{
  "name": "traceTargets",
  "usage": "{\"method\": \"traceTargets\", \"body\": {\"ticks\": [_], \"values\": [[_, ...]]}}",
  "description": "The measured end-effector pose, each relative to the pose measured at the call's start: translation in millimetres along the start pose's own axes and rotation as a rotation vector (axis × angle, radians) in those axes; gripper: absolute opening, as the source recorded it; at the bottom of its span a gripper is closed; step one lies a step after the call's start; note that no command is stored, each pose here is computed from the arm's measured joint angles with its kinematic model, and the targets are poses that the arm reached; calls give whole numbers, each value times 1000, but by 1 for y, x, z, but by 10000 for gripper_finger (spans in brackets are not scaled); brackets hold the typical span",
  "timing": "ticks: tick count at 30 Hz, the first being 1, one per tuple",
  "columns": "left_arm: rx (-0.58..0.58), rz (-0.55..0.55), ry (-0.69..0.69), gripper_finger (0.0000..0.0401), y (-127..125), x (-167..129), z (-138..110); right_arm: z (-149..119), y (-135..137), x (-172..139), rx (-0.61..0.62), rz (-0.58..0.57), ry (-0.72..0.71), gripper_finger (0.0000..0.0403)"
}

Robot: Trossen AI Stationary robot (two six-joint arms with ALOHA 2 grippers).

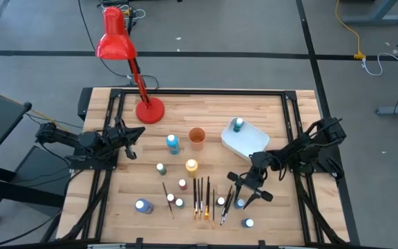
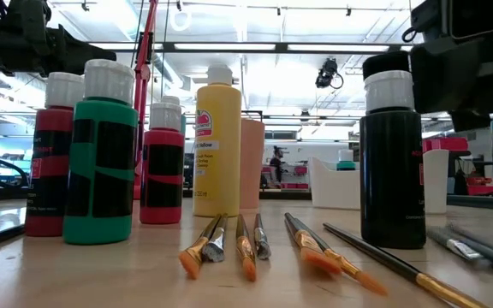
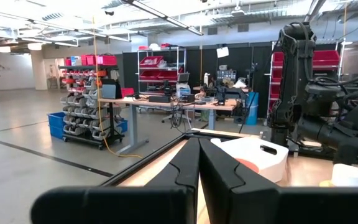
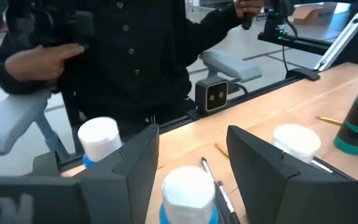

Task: Pick & Place Paint Supplies
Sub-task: Put the light blue paint bottle into the white bin

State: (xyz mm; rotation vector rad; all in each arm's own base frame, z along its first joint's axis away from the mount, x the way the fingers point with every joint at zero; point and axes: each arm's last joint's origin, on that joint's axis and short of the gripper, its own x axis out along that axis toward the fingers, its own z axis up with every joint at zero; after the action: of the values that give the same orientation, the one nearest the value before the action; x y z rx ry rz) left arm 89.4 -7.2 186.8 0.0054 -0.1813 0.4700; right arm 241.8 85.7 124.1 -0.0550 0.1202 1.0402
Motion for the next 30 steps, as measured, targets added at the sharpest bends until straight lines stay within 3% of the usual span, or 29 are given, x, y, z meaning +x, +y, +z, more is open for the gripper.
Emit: {"method": "traceTargets", "body": {"ticks": [8, 15, 23, 30], "values": [[0, 1, 0, 16, 0, 0, 0, -1, 2, 1, -36, 8, 11, 191], [0, 1, 0, 16, 0, 0, 0, -10, 0, 1, 11, -86, 90, 191], [0, 1, 0, 16, 0, 0, 0, -11, 0, 1, -3, -85, 97, 190], [0, 1, 0, 16, 0, 0, 0, -12, 0, 1, 0, -80, 105, 143]]}}
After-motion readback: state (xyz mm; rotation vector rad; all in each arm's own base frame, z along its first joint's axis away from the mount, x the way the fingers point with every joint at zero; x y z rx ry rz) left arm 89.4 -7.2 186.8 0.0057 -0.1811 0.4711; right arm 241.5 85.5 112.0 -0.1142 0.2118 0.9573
